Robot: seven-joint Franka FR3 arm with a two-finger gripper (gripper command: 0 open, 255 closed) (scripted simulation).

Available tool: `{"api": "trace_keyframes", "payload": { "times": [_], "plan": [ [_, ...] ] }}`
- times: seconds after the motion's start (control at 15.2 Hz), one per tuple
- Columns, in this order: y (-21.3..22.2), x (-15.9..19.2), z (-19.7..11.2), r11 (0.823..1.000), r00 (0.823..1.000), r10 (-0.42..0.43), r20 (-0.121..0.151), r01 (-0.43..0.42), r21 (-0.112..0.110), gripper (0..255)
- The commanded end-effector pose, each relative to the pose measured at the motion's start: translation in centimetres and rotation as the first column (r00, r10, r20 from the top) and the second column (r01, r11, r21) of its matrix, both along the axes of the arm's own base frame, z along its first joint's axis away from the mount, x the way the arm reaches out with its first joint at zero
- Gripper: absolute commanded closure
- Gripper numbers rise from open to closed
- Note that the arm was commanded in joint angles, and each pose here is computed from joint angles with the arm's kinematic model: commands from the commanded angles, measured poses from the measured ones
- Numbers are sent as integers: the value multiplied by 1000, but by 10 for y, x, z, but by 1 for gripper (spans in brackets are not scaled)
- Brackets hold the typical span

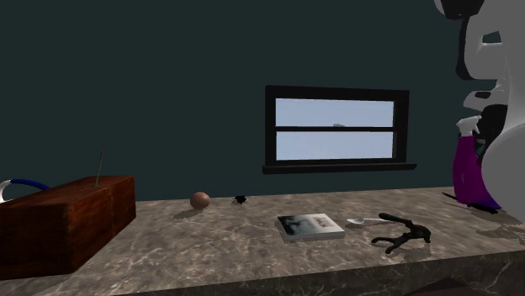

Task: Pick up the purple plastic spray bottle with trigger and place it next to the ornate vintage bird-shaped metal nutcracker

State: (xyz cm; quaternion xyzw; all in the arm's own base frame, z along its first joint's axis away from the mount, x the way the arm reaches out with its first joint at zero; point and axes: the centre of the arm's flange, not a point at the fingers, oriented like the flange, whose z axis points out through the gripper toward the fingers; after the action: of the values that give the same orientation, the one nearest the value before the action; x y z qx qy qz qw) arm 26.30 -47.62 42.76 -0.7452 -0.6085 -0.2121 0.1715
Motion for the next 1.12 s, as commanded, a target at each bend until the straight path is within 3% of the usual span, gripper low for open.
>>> {"api": "trace_keyframes", "payload": {
  "times": [0.0,1.06],
  "plan": [
    [0,1,-10,1000,1000,0,0,0,0,255],
    [0,1,-95,1000,1000,0,0,0,0,255]
  ]
}}
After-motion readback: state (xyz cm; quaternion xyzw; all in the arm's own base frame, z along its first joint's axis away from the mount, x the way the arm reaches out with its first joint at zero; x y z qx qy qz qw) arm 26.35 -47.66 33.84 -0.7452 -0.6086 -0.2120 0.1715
